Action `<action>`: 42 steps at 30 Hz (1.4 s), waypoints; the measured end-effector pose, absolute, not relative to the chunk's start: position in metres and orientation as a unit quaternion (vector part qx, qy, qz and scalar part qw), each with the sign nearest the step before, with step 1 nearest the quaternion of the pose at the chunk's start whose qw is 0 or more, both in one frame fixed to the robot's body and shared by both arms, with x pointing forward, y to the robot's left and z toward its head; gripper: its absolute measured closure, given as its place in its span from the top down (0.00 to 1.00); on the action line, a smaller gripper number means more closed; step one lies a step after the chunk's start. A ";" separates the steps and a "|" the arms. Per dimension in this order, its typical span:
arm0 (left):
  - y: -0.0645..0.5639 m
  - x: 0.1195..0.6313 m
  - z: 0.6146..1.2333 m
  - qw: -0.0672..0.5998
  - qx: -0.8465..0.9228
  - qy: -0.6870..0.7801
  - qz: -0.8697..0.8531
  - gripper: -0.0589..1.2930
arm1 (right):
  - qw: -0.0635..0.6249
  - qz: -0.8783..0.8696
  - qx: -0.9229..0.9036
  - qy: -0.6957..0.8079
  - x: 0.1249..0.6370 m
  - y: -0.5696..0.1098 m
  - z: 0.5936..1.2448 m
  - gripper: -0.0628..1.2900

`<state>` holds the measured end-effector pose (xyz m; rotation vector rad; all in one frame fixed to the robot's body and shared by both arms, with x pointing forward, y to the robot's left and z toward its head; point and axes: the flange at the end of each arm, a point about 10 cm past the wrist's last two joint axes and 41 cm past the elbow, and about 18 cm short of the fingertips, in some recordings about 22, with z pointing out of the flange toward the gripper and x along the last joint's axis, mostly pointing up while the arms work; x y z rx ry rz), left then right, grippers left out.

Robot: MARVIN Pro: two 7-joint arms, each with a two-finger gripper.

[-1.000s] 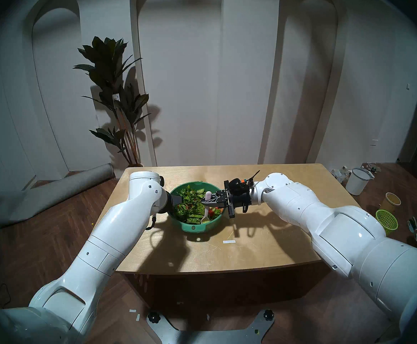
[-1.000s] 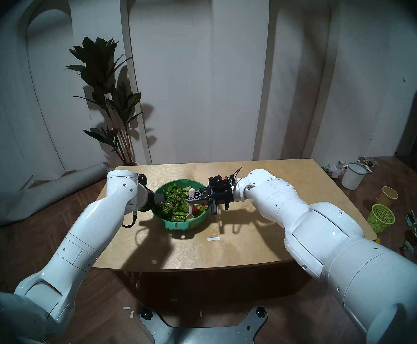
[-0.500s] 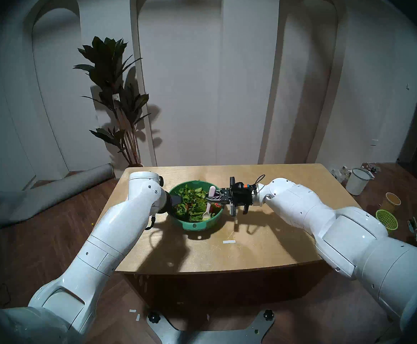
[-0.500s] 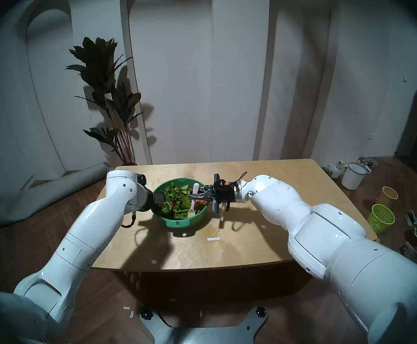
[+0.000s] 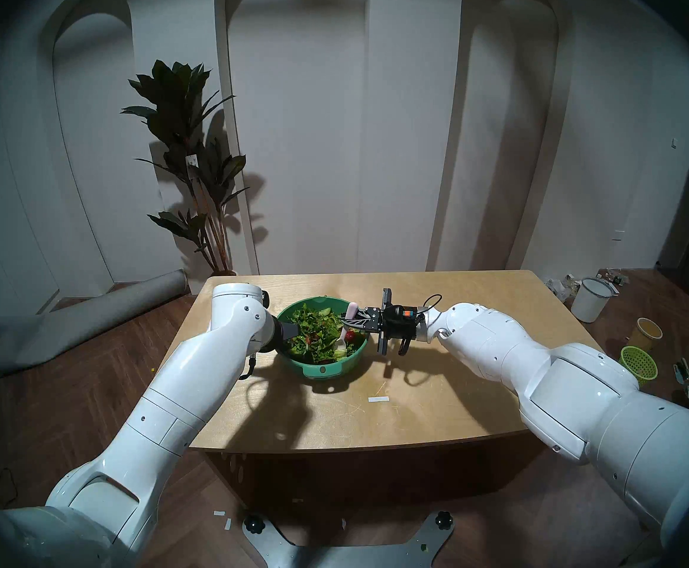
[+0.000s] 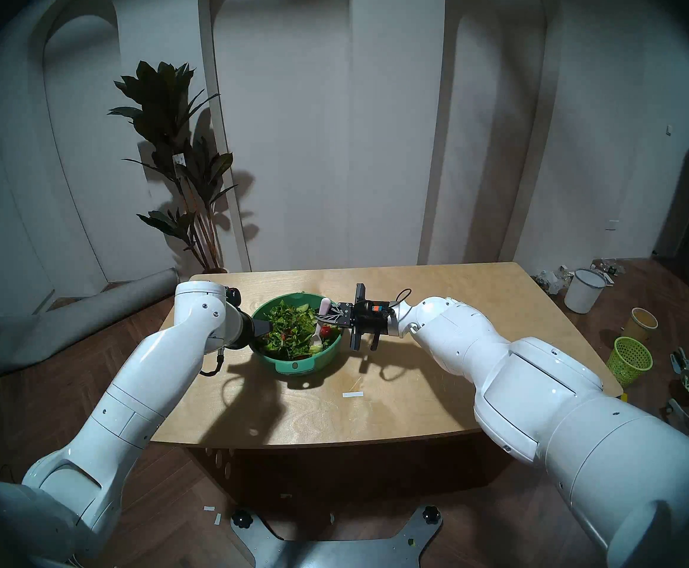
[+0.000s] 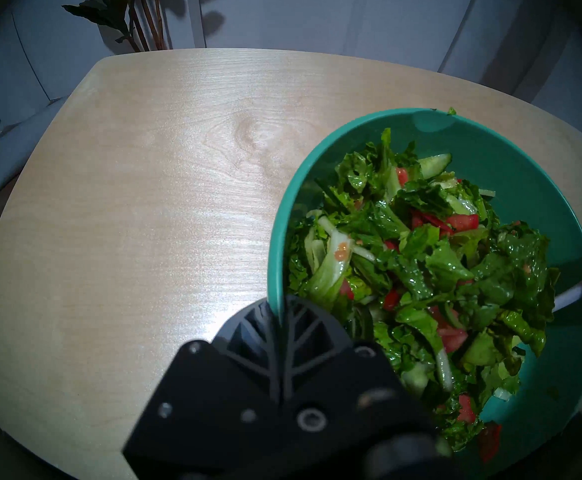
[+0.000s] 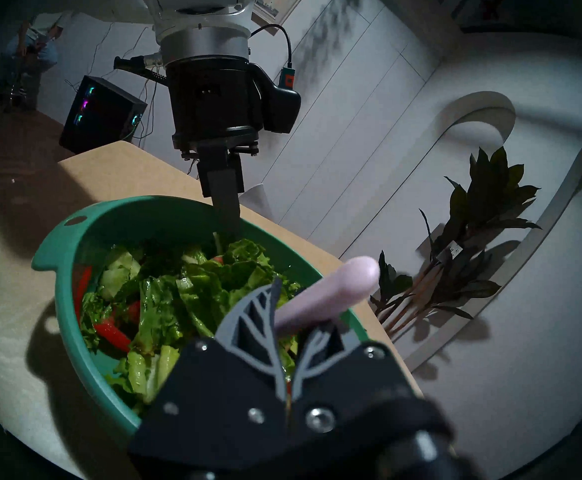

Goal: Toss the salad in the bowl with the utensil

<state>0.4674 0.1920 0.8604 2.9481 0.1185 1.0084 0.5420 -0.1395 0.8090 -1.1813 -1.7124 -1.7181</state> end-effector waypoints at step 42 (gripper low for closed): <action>0.193 0.467 0.860 0.008 0.945 0.037 0.324 0.03 | 0.194 -0.632 -0.409 -0.629 0.565 -0.119 0.842 0.02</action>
